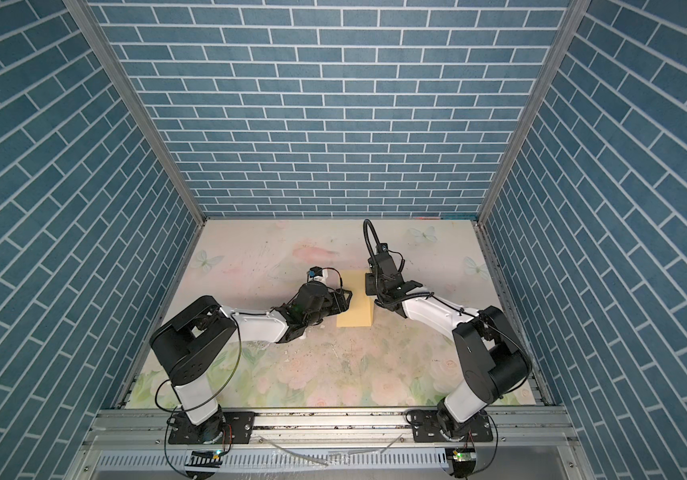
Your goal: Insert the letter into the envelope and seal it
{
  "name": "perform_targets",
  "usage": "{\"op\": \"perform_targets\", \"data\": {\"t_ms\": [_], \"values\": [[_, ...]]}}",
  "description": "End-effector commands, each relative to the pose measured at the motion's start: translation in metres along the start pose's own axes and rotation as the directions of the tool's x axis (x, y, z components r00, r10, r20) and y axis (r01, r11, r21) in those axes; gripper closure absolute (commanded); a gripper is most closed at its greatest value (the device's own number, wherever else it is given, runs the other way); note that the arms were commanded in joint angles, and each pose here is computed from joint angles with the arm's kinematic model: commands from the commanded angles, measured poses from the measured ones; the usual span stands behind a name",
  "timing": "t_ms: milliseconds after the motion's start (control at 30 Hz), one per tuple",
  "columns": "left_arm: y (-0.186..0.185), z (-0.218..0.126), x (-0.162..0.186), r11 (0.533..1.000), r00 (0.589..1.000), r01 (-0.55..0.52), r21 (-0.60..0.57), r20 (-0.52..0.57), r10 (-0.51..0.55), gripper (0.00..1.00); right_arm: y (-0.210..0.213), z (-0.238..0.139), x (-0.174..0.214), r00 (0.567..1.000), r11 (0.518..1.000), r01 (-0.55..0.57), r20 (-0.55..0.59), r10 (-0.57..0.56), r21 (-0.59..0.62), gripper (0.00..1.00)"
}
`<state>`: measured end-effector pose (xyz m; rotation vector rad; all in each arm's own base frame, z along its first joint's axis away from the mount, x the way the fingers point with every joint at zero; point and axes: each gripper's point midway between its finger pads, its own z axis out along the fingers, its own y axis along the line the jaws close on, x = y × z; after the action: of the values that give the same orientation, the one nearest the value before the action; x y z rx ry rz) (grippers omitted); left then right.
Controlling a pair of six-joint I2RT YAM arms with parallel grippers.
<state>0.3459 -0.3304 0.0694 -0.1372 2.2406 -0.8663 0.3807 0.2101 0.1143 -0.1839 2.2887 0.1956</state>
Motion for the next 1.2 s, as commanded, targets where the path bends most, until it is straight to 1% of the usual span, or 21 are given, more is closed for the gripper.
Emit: {"op": "perform_targets", "data": {"t_ms": [0,200,467,700,1167], "values": [[0.000,0.006,0.002,1.000,1.000,0.002,-0.012,-0.006,-0.002,0.29,-0.006,0.001,-0.015,0.999,0.998,0.035,0.022,-0.036,0.049,1.00],[0.007,0.012,0.006,1.000,1.000,0.011,-0.030,-0.009,-0.011,0.31,-0.010,0.010,-0.004,0.999,0.997,0.041,-0.008,-0.040,0.070,1.00],[0.013,0.016,0.011,0.999,1.000,0.017,-0.042,-0.013,-0.017,0.34,-0.014,0.020,0.012,0.999,0.999,-0.019,-0.047,0.021,0.050,1.00],[0.019,0.018,0.014,0.998,1.000,0.016,-0.055,-0.013,-0.017,0.36,-0.014,0.026,0.023,0.996,0.999,-0.042,-0.080,0.044,0.031,1.00],[0.025,0.022,0.019,0.998,1.000,0.026,-0.064,-0.015,-0.027,0.37,-0.012,0.033,0.033,0.990,0.999,-0.048,-0.133,0.047,-0.003,1.00]]}}
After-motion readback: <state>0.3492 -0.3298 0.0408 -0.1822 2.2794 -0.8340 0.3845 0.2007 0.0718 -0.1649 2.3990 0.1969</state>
